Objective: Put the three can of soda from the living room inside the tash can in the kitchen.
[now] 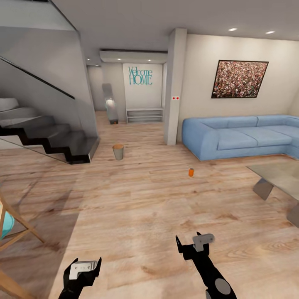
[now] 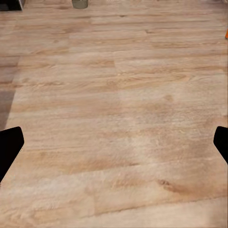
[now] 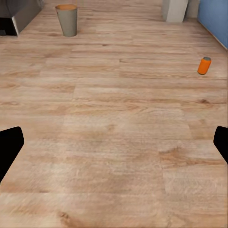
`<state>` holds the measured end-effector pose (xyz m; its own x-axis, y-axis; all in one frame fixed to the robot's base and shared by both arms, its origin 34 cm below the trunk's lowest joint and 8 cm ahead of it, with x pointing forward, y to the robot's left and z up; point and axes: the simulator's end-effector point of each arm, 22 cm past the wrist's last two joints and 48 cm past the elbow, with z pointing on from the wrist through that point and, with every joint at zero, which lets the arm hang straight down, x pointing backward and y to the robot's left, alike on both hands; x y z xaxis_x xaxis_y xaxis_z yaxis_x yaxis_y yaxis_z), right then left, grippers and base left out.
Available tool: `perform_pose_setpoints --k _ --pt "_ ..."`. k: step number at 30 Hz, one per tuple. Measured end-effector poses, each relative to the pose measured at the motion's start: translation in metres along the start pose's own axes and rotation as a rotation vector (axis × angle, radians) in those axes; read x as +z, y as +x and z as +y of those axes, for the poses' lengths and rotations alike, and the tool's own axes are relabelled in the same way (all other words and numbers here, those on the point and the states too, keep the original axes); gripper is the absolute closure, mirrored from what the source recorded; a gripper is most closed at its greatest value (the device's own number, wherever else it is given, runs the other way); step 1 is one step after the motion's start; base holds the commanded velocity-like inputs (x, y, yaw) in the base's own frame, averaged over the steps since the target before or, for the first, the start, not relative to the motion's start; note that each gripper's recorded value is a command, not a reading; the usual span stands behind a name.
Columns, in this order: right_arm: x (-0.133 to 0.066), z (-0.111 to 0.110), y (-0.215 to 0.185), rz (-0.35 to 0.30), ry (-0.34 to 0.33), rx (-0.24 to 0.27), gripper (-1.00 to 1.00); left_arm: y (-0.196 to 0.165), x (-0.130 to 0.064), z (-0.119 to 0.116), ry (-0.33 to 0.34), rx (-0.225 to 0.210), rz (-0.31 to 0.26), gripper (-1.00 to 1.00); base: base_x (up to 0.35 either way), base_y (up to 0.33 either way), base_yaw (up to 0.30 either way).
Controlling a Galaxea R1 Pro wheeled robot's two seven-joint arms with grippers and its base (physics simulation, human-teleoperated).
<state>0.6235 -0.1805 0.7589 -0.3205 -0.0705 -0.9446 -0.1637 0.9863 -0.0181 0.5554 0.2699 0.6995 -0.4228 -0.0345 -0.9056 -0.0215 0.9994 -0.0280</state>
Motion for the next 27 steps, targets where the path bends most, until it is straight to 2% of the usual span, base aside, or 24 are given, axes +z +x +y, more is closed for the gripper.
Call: perform_pose_setpoints --k 6,8,12,17,18,24,27 --pt "-0.001 -0.001 0.000 -0.004 0.000 0.000 -1.00 -0.005 0.001 0.003 -0.003 -0.006 -0.010 -1.00 0.322 0.097 0.000" --pt "-0.001 -0.005 0.001 -0.004 0.005 -0.005 -1.00 -0.010 0.000 0.032 -0.056 -0.049 -0.022 -1.00 0.322 0.044 0.000" --pt "-0.007 -0.016 0.014 -0.004 0.022 -0.008 -1.00 -0.021 -0.006 0.086 -0.160 -0.096 -0.050 -1.00 0.322 0.017 0.000" --pt "-0.010 -0.018 0.021 -0.005 0.023 -0.010 -1.00 -0.025 -0.010 0.111 -0.210 -0.148 -0.066 -1.00 0.322 0.005 0.000" --pt "-0.011 -0.019 0.023 -0.005 0.023 -0.012 -1.00 -0.026 -0.011 0.118 -0.221 -0.170 -0.072 -1.00 0.322 0.002 0.000" --pt "-0.020 -0.033 0.042 0.026 0.032 -0.039 -1.00 -0.028 -0.014 0.128 -0.237 -0.201 -0.085 -1.00 0.321 0.001 0.000" --pt "-0.023 -0.039 0.042 0.010 0.031 -0.053 -1.00 -0.027 -0.014 0.129 -0.239 -0.203 -0.083 -1.00 0.312 0.000 0.000"
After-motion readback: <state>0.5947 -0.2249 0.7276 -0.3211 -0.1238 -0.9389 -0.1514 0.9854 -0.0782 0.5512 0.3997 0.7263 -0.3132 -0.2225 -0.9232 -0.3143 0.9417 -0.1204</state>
